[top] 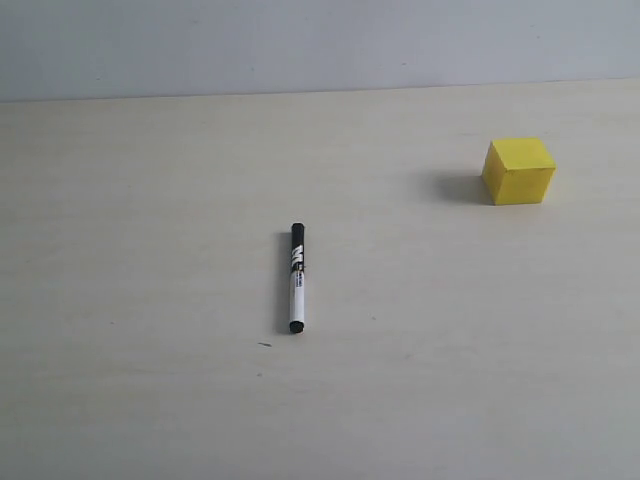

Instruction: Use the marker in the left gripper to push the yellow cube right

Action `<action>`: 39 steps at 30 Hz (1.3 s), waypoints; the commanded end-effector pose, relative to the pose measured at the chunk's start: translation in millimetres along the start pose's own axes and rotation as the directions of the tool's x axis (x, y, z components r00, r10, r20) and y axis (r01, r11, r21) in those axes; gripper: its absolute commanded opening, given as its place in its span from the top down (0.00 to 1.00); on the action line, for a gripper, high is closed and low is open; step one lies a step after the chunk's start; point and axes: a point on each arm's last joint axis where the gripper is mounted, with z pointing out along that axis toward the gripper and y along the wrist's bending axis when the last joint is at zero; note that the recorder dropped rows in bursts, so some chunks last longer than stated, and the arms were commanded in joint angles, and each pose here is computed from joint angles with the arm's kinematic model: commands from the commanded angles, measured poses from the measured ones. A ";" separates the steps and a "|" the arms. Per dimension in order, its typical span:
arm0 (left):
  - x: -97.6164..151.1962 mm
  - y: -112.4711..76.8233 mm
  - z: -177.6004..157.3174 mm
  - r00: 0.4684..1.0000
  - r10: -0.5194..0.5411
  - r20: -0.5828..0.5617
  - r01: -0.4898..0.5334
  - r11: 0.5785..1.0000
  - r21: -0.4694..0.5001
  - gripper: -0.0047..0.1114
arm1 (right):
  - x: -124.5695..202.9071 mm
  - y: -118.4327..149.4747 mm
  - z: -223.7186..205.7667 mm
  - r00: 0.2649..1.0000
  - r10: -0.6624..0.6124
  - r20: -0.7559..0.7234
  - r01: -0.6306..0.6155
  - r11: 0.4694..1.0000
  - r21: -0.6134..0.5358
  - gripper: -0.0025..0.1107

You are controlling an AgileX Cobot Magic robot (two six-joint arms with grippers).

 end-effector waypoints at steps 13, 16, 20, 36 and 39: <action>11.4 4.9 -1.1 0.978 0.167 -0.124 -0.173 0.984 -0.040 0.96 | 1.2 -0.3 -0.5 1.000 -0.004 0.002 0.004 1.000 0.003 0.98; 11.5 5.0 -1.2 0.978 0.167 -0.125 -0.173 0.984 -0.042 0.96 | 1.2 -0.3 -0.5 1.000 -0.009 0.002 0.009 1.000 0.003 0.98; 11.3 4.9 -1.1 0.978 0.169 -0.123 -0.175 0.984 -0.041 0.96 | 1.2 -0.3 -0.5 1.000 -0.010 0.002 0.010 1.000 0.003 0.98; 11.3 4.9 -1.1 0.978 0.169 -0.123 -0.175 0.984 -0.041 0.96 | 1.2 -0.2 -0.5 1.000 -0.013 0.002 0.013 1.000 0.003 0.98; 11.3 4.9 -1.1 0.978 0.169 -0.123 -0.175 0.984 -0.041 0.96 | 1.2 -0.2 -0.5 1.000 -0.015 0.002 0.015 1.000 0.003 0.98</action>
